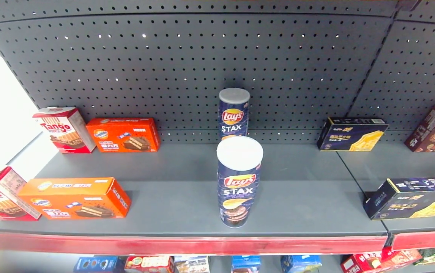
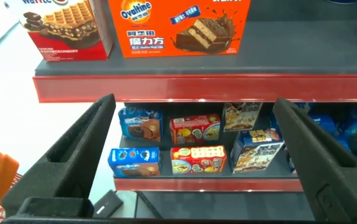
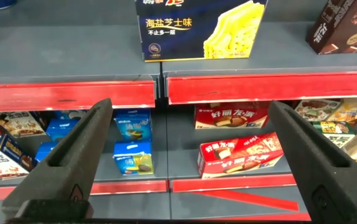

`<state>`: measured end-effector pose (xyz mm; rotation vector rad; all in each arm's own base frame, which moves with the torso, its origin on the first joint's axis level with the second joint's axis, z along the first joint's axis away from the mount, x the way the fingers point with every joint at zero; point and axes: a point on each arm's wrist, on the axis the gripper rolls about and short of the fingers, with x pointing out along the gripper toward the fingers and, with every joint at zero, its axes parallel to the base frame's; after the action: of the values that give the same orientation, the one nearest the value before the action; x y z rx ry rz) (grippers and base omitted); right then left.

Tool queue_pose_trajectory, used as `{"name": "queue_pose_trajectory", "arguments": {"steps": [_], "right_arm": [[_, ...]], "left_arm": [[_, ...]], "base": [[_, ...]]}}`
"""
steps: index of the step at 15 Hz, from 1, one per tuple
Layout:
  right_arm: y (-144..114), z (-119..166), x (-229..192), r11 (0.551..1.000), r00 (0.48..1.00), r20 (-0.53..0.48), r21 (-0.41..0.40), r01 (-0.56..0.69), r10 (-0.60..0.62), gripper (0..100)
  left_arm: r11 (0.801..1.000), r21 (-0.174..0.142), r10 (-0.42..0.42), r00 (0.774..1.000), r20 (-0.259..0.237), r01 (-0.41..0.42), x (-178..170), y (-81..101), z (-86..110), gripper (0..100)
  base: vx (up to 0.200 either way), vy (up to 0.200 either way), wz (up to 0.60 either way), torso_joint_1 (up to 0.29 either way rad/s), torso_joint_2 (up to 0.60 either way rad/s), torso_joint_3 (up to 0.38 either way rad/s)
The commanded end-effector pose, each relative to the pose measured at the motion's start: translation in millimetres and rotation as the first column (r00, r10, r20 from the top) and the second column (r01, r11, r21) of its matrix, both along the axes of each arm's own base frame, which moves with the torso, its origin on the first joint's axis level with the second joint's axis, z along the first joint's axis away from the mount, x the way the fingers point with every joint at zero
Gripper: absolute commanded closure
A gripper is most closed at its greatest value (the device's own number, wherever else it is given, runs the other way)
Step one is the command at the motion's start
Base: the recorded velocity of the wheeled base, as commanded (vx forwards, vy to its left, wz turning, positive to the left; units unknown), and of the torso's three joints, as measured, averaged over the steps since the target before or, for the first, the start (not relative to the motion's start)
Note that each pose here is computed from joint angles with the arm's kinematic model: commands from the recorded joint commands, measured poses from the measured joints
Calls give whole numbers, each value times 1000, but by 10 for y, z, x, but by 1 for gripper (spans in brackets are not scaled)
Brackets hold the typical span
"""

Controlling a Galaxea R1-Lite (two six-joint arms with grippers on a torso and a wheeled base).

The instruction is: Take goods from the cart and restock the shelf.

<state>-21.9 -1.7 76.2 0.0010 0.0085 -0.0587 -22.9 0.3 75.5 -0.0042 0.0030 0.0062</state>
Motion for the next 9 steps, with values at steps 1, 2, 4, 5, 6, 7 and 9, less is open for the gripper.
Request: {"name": "queue_pose_trajectory", "arguments": {"steps": [1,2,4,5,6,7,9], "right_arm": [[0,1,1,1000,1000,-1,0,0,0,0],[0,1,1,1000,1000,-1,0,0,0,0],[0,1,1,1000,1000,-1,0,0,0,0],[0,1,2,1000,1000,-2,-1,0,0,0],[0,1,2,1000,1000,-2,-1,0,0,0],[0,1,1,1000,1000,-1,0,-2,2,0],[0,1,1,1000,1000,-1,0,0,0,0]], "left_arm": [[1000,0,0,1000,0,0,0,0,-1,0],[1000,0,0,1000,0,0,0,0,-1,0],[1000,0,0,1000,0,0,0,0,-1,0],[1000,0,2,1000,0,-2,0,0,-1,0],[1000,0,2,1000,0,-2,0,0,-1,0],[1000,0,2,1000,0,-2,0,0,-1,0],[1000,0,0,1000,0,0,0,0,-1,0]], "base": [[0,0,0,0,0,0],[0,0,0,0,0,0],[0,0,0,0,0,0],[0,0,0,0,0,0],[0,0,0,0,0,0],[0,0,0,0,0,0],[0,0,0,0,0,0]]}}
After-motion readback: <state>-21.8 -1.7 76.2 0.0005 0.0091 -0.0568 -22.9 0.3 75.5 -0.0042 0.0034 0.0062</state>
